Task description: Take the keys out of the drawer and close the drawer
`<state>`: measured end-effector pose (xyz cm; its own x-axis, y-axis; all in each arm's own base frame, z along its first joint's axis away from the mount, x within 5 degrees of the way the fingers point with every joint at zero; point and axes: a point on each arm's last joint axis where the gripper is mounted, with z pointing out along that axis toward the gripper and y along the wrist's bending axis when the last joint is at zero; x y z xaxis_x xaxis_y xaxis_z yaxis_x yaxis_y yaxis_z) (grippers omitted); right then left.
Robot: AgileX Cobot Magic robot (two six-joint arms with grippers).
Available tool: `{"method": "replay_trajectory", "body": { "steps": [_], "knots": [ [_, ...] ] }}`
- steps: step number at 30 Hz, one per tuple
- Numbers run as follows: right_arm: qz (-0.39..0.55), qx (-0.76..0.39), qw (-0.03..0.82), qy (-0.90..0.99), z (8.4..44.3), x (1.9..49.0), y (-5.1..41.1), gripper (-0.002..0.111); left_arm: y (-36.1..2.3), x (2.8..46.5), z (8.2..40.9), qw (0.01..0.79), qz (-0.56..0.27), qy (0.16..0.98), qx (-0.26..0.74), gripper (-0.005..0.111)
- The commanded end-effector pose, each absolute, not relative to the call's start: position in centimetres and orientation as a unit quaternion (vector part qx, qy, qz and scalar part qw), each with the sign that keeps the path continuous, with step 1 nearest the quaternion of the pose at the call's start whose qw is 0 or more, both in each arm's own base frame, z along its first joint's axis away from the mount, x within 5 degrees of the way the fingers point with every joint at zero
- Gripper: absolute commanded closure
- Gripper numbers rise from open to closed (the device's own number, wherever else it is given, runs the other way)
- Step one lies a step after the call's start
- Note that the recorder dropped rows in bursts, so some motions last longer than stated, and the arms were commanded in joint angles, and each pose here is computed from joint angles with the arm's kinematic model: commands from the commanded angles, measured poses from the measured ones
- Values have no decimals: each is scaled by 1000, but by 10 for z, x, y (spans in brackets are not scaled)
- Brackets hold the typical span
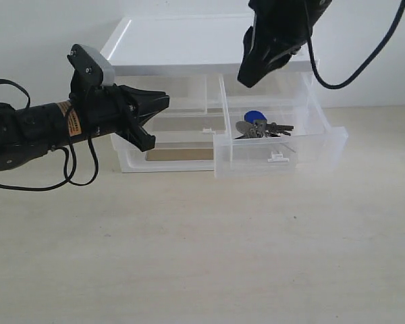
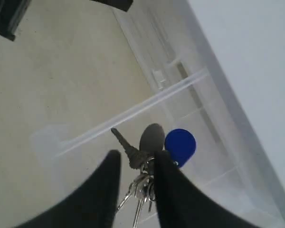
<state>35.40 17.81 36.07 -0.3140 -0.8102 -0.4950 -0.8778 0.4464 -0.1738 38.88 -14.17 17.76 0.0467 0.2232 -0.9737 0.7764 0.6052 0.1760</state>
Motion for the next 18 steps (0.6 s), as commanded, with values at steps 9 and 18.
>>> {"method": "replay_trajectory", "body": {
  "steps": [9, 18],
  "knots": [
    [16, -493, 201, 846, 287, 397, 184, 58, -126, 417, 176, 612, -195, 711, 286, 102],
    [-17, -490, 170, 855, 261, 408, 181, 50, -126, 417, 176, 613, -194, 710, 288, 102]
  ]
}}
